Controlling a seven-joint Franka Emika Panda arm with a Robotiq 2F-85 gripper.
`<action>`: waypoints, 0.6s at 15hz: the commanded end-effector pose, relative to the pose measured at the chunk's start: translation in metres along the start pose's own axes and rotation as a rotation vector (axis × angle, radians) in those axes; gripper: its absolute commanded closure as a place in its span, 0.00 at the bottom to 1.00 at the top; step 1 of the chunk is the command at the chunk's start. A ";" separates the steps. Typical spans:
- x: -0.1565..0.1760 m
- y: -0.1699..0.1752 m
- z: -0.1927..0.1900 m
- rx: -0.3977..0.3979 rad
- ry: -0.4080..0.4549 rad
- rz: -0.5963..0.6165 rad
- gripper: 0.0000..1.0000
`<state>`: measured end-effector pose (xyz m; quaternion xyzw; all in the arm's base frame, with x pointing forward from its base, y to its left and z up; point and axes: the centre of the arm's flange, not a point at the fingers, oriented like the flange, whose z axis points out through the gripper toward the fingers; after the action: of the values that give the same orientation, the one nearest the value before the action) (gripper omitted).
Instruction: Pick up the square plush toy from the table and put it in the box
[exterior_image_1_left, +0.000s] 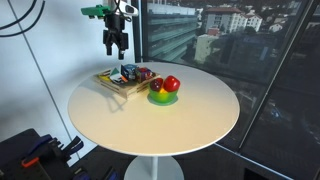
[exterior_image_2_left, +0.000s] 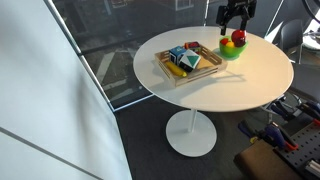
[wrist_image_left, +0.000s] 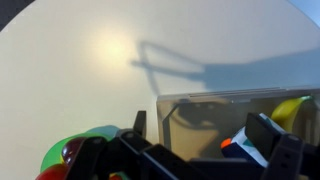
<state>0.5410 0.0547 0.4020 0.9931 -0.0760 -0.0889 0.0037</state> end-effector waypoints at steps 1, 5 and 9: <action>-0.025 0.006 -0.020 -0.026 -0.126 -0.043 0.00; -0.057 0.014 -0.030 -0.062 -0.205 -0.045 0.00; -0.084 0.022 -0.045 -0.076 -0.198 -0.059 0.00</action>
<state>0.4886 0.0507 0.4418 0.9779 -0.0586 -0.1992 0.0241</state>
